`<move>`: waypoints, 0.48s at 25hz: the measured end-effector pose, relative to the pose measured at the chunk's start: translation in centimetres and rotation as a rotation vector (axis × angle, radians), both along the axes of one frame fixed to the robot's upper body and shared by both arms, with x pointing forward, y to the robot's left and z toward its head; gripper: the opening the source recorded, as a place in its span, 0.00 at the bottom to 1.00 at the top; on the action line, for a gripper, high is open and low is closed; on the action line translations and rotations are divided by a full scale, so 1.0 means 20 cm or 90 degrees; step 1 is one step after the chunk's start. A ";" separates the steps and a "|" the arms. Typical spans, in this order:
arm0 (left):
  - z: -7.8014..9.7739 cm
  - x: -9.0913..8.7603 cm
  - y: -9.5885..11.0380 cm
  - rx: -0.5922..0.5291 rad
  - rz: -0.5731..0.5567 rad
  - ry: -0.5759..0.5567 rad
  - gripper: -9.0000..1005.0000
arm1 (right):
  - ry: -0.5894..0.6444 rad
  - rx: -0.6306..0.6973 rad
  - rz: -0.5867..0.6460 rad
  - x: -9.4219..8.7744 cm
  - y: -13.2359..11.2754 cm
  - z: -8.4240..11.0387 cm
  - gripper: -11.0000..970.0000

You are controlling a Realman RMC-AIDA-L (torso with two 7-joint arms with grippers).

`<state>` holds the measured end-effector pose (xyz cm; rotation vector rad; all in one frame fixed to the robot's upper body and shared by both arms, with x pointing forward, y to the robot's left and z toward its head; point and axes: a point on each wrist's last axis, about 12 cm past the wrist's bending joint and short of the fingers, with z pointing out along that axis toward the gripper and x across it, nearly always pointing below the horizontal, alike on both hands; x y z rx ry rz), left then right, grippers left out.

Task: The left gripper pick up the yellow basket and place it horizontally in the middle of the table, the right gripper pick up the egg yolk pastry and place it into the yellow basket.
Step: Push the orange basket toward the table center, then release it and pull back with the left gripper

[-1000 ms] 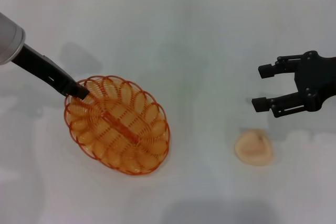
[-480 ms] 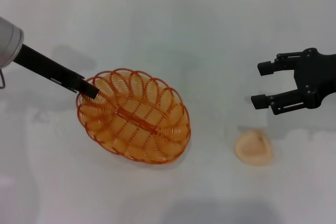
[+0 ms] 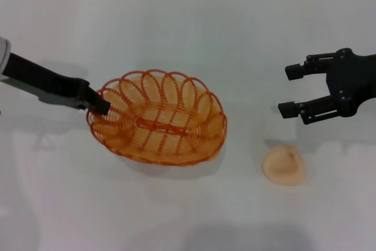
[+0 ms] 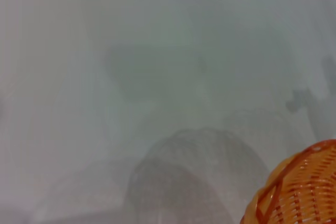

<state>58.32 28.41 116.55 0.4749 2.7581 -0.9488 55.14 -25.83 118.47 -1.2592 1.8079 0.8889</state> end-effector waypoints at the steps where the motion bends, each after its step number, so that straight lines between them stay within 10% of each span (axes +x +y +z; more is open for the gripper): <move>1: -0.01 -0.01 0.00 -0.003 0.005 0.007 0.08 | -0.001 0.000 0.001 0.00 0.00 0.00 0.87; 12: -0.10 -0.07 0.00 -0.048 0.070 0.052 0.09 | 0.000 0.004 0.010 0.00 0.02 0.01 0.87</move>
